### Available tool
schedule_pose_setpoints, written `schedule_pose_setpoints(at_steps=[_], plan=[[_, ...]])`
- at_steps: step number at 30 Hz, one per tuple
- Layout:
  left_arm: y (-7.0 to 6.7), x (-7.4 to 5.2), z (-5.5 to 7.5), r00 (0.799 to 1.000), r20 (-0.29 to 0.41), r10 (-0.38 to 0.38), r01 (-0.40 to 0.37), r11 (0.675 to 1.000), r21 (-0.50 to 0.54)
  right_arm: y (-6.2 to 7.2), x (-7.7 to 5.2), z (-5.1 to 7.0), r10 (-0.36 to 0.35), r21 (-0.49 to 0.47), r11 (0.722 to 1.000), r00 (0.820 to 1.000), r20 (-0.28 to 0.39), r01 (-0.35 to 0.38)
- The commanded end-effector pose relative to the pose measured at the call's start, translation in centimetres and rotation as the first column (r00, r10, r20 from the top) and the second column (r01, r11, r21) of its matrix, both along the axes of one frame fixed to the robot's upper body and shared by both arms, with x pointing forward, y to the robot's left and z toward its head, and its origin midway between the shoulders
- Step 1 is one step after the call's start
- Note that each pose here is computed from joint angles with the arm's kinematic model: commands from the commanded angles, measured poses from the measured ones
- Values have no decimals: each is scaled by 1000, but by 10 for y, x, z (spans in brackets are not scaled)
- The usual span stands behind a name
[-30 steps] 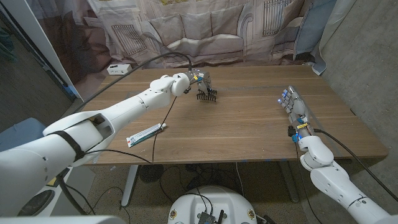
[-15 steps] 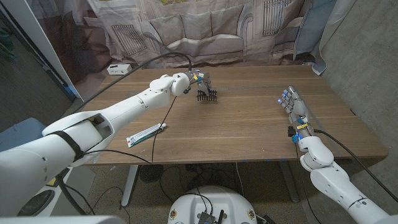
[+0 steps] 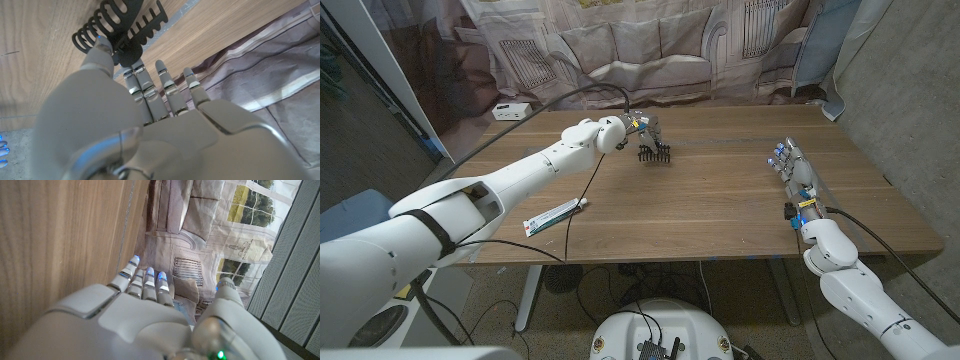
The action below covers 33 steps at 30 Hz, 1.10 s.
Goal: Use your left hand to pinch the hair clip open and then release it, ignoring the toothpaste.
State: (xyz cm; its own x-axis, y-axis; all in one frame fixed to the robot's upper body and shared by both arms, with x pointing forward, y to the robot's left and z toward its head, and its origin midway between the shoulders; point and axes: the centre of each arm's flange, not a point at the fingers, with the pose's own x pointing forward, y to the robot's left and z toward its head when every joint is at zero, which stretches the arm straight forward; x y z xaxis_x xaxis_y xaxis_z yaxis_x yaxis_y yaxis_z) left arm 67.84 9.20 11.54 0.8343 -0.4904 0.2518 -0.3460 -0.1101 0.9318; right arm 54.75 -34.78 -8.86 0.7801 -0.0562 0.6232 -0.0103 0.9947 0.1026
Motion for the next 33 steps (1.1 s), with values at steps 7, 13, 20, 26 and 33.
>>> schedule_pose_setpoints(at_steps=[7, 13, 20, 26, 33], plan=[[-3, -2, 1, 1000, 4, 3, -3, 1000, 1, -1, 0, -1, 3, 1, 1000, 1000, 2, -3], [-2, -3, 1, 1000, 4, 3, -3, 1000, -3, -1, -1, -1, 3, -1, 1000, 1000, 0, -3], [-1, -3, -1, 1000, 2, 2, -1, 1000, -10, -1, -2, -1, 1, -2, 1000, 1000, -1, -1], [-1, -4, -1, 1000, 5, 3, -3, 1000, -13, -2, -3, -1, 1, -5, 1000, 1000, 3, -1], [-1, -6, 0, 1000, 8, 3, -3, 1000, -14, -2, -3, -1, 3, -1, 1000, 1000, 2, -3]])
